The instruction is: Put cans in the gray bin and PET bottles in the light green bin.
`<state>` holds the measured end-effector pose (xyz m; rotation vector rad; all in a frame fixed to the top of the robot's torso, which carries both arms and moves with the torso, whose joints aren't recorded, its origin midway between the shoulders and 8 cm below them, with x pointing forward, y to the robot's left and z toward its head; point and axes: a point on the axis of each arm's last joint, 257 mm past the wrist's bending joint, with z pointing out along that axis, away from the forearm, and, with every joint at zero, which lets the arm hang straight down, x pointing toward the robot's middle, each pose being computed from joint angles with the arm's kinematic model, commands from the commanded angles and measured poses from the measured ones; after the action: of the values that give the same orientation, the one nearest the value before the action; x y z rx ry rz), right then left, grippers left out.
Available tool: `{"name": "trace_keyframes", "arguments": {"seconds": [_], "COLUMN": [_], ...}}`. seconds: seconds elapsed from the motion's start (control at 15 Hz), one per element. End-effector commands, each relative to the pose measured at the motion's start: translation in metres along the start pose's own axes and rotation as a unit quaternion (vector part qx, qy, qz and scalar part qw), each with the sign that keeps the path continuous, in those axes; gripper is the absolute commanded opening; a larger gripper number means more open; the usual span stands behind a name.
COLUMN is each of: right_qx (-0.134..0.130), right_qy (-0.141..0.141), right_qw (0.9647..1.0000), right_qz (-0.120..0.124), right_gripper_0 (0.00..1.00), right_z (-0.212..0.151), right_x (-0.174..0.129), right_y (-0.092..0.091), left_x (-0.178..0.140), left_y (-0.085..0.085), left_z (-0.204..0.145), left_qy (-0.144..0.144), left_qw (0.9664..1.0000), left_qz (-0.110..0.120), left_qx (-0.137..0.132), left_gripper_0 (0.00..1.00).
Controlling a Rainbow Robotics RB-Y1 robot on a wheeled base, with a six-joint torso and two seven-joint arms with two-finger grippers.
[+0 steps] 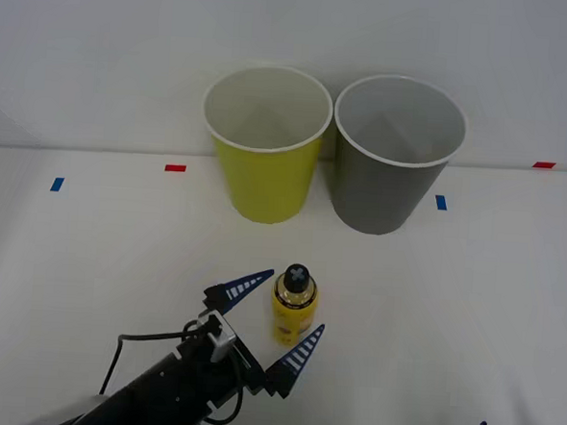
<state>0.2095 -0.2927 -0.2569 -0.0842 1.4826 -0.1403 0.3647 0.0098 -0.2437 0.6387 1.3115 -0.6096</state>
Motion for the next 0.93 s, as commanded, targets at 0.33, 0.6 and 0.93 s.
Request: {"name": "trace_keyframes", "arguments": {"seconds": [0.33,0.6,0.93], "right_qx": [0.0,0.0,0.0], "right_qy": [0.0,0.0,0.0], "right_qw": [1.0,1.0,1.0], "right_qz": [0.0,0.0,0.0], "right_gripper_0": [1.0,1.0,1.0], "right_z": [0.0,0.0,0.0], "right_x": [0.0,0.0,0.0], "right_y": [0.0,0.0,0.0], "left_x": [-0.003,-0.003,0.001], "left_y": [0.0,-0.004,-0.003], "left_z": [0.023,0.033,0.041], "left_qy": [0.002,0.007,0.013], "left_qw": [1.0,0.9999,0.9998], "left_qz": [-0.001,-0.001,-0.003], "left_qx": [0.007,0.013,0.013], "left_gripper_0": [1.0,1.0,1.0]}}
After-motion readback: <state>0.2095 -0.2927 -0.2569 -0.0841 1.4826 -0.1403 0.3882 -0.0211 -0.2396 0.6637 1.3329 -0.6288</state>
